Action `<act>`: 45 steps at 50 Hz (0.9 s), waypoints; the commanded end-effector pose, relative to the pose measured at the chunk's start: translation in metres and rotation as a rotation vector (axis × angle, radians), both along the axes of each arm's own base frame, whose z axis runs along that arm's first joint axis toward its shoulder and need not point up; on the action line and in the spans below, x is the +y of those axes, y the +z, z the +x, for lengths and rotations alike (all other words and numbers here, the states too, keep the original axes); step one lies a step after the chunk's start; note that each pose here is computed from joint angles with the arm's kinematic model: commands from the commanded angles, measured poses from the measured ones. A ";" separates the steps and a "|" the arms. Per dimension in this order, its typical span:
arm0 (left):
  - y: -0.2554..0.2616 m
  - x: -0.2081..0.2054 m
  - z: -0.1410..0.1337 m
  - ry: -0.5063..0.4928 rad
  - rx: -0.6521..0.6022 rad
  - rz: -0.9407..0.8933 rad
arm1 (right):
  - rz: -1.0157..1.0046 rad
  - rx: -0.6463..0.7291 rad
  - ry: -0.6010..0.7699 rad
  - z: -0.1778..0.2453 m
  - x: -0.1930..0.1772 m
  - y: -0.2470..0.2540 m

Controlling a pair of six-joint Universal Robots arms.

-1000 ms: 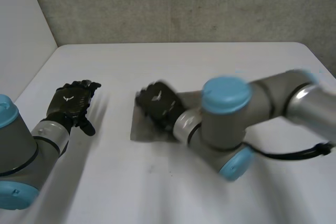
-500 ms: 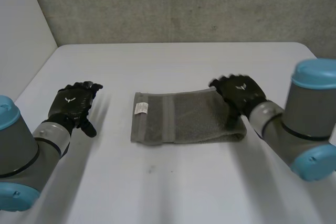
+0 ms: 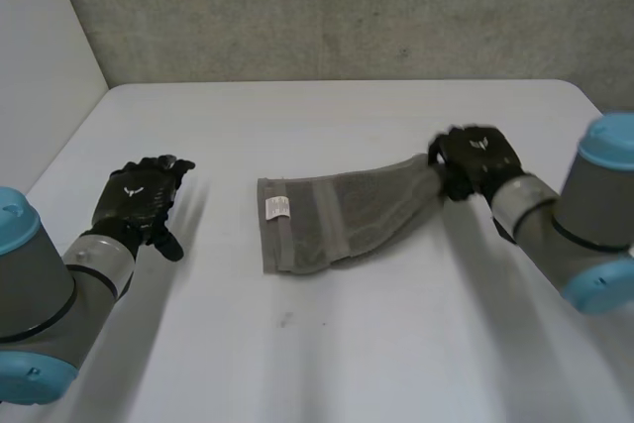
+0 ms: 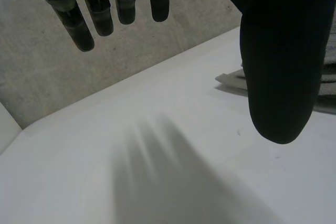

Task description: Fold the towel.

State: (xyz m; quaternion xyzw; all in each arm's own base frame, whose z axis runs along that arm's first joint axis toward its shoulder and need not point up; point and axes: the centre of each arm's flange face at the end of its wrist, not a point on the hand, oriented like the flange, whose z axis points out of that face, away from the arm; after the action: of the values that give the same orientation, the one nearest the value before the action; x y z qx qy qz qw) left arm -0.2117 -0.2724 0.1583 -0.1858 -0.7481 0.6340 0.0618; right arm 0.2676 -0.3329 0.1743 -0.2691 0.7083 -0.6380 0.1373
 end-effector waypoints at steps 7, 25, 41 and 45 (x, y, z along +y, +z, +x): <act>0.019 -0.001 0.002 0.012 0.019 -0.053 | 0.080 -0.017 0.433 0.133 0.090 -0.016; 0.078 -0.014 -0.058 -0.110 0.323 -0.025 | 0.053 -0.081 0.242 0.090 0.069 0.037; -0.032 -0.024 -0.132 -0.075 0.148 0.250 | 0.283 -0.054 0.144 0.079 0.041 -0.023; -0.045 -0.022 -0.128 -0.047 0.115 0.284 | 0.315 -0.031 0.140 0.080 0.037 -0.038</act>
State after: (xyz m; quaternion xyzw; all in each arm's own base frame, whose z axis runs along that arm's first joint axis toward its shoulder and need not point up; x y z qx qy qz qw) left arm -0.3437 -0.2947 0.1479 -0.1589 -0.7886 0.5631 0.1890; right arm 0.3445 -0.2902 0.1665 -0.2751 0.7512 -0.5483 0.2436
